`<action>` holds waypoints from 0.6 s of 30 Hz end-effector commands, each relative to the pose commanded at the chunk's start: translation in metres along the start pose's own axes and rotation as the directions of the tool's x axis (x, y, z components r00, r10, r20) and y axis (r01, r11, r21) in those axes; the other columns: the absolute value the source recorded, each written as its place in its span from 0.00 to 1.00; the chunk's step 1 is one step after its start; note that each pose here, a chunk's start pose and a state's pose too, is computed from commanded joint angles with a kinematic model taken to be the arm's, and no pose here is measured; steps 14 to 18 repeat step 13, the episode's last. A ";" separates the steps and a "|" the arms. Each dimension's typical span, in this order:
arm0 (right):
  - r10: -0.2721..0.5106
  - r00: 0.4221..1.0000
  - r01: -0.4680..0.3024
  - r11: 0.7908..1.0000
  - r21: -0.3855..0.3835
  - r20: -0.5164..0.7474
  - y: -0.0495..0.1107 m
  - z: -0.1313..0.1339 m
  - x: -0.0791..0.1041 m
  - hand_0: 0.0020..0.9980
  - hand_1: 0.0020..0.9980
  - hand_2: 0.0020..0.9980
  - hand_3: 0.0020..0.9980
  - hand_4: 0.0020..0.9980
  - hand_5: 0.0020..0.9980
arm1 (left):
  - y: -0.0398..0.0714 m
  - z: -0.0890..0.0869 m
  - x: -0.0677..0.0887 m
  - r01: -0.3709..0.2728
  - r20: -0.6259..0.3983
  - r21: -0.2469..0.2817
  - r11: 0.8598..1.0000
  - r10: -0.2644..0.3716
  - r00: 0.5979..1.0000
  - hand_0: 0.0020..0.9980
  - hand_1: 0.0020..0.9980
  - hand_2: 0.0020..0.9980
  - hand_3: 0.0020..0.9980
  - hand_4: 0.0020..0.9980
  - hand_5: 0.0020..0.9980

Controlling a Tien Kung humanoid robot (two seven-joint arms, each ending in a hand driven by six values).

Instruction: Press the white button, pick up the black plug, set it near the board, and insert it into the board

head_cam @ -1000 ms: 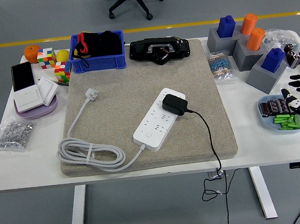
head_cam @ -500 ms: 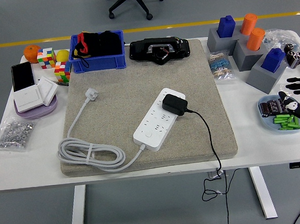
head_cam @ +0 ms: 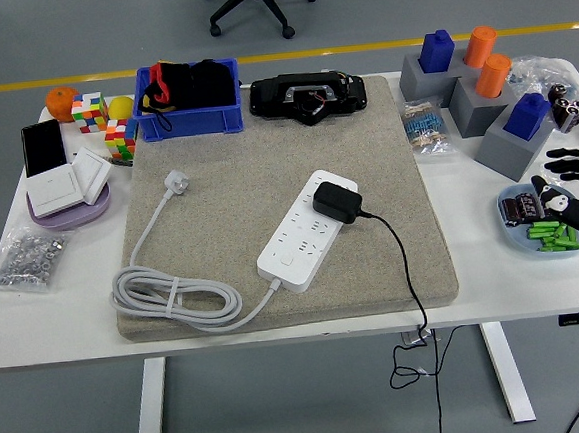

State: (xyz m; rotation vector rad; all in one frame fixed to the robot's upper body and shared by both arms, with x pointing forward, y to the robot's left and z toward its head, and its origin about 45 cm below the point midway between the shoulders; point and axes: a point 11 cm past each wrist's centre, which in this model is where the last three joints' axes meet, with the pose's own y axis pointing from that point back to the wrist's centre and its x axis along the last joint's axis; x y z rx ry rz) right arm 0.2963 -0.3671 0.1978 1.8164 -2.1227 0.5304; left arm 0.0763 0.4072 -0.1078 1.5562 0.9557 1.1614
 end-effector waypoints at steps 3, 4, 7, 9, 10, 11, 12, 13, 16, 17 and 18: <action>-0.003 1.000 0.003 1.000 -0.003 -0.001 0.001 0.001 -0.001 0.64 0.61 0.56 0.60 0.78 0.24 | 0.000 0.000 -0.001 0.001 0.003 0.001 1.000 -0.001 1.000 0.69 0.68 0.66 0.68 0.56 0.19; -0.005 1.000 0.005 1.000 -0.004 -0.001 0.001 0.001 -0.001 0.64 0.61 0.56 0.60 0.78 0.24 | 0.000 -0.001 -0.001 0.002 0.004 0.002 1.000 -0.002 1.000 0.69 0.68 0.66 0.68 0.56 0.19; -0.007 1.000 0.007 1.000 -0.003 -0.001 0.000 0.001 -0.002 0.64 0.61 0.56 0.60 0.78 0.24 | 0.000 -0.001 -0.001 0.003 0.006 0.003 1.000 -0.003 1.000 0.69 0.67 0.66 0.68 0.56 0.19; -0.006 1.000 0.006 1.000 -0.002 -0.001 0.000 0.001 -0.002 0.64 0.61 0.56 0.60 0.78 0.24 | 0.000 -0.001 -0.003 0.010 -0.031 -0.001 1.000 -0.010 0.999 0.69 0.67 0.66 0.68 0.56 0.19; -0.005 1.000 0.005 1.000 -0.003 0.000 0.000 0.001 -0.002 0.64 0.61 0.56 0.60 0.78 0.24 | 0.000 0.002 -0.004 0.013 -0.071 -0.011 1.000 -0.013 0.997 0.69 0.67 0.66 0.68 0.56 0.19; -0.005 1.000 0.005 1.000 -0.004 0.000 0.000 0.001 -0.002 0.64 0.61 0.57 0.60 0.78 0.24 | 0.001 0.005 -0.003 0.014 -0.092 -0.017 1.000 -0.016 0.996 0.69 0.68 0.66 0.68 0.56 0.19; -0.005 1.000 0.005 1.000 -0.005 0.000 0.000 0.001 -0.002 0.64 0.61 0.57 0.60 0.78 0.24 | 0.002 0.008 -0.002 0.014 -0.103 -0.023 1.000 -0.016 0.995 0.69 0.68 0.66 0.68 0.56 0.19; -0.006 1.000 0.006 1.000 -0.006 -0.001 0.001 0.002 -0.002 0.64 0.61 0.57 0.60 0.78 0.24 | 0.002 0.011 -0.001 0.013 -0.108 -0.028 1.000 -0.016 0.994 0.69 0.68 0.66 0.68 0.56 0.19; -0.006 1.000 0.006 1.000 -0.006 -0.001 0.001 0.002 -0.002 0.64 0.61 0.57 0.60 0.78 0.24 | 0.002 0.011 -0.001 0.013 -0.108 -0.028 1.000 -0.016 0.994 0.69 0.68 0.66 0.68 0.56 0.19; -0.006 1.000 0.006 1.000 -0.006 -0.001 0.001 0.002 -0.002 0.64 0.61 0.57 0.60 0.78 0.24 | 0.002 0.011 -0.001 0.013 -0.108 -0.028 1.000 -0.016 0.994 0.69 0.68 0.66 0.68 0.56 0.19; -0.006 1.000 0.006 1.000 -0.006 -0.001 0.001 0.002 -0.002 0.64 0.61 0.57 0.60 0.78 0.24 | 0.002 0.011 -0.001 0.013 -0.108 -0.028 1.000 -0.016 0.994 0.69 0.68 0.66 0.68 0.56 0.19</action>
